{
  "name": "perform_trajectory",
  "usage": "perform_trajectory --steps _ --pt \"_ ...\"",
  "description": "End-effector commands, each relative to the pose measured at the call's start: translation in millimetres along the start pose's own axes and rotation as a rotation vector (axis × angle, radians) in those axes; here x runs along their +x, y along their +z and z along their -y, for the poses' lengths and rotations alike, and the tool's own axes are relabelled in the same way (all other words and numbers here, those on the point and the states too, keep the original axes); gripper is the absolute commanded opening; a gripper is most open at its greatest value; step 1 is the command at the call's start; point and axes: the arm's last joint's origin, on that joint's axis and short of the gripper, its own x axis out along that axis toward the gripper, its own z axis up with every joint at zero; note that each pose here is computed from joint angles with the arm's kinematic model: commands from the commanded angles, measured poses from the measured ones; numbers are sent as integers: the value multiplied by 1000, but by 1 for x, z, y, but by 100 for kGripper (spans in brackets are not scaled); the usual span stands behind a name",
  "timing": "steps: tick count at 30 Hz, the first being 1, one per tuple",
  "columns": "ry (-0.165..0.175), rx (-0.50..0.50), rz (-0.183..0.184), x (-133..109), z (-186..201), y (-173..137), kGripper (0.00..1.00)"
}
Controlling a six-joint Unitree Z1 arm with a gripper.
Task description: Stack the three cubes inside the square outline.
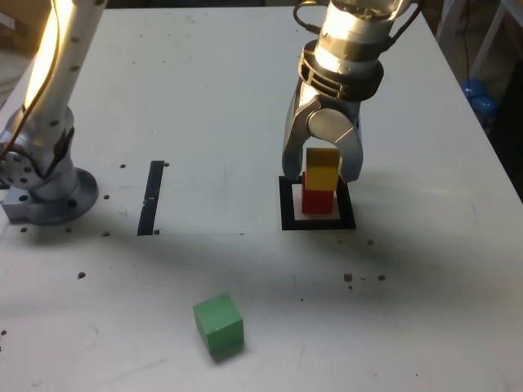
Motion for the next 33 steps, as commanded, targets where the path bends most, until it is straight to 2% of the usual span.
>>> perform_trajectory --steps 1,5,12,15,21,28,33 --pt "-2 0 -4 2 1 1 100" --pt "2 3 3 0 2 -3 100" --pt "47 39 70 -24 15 -34 100" --pt "63 82 79 -29 28 -49 99" --pt "104 250 60 -23 69 -63 99" --pt "154 505 75 -17 129 -77 98" --pt "154 608 78 -7 158 -90 98"
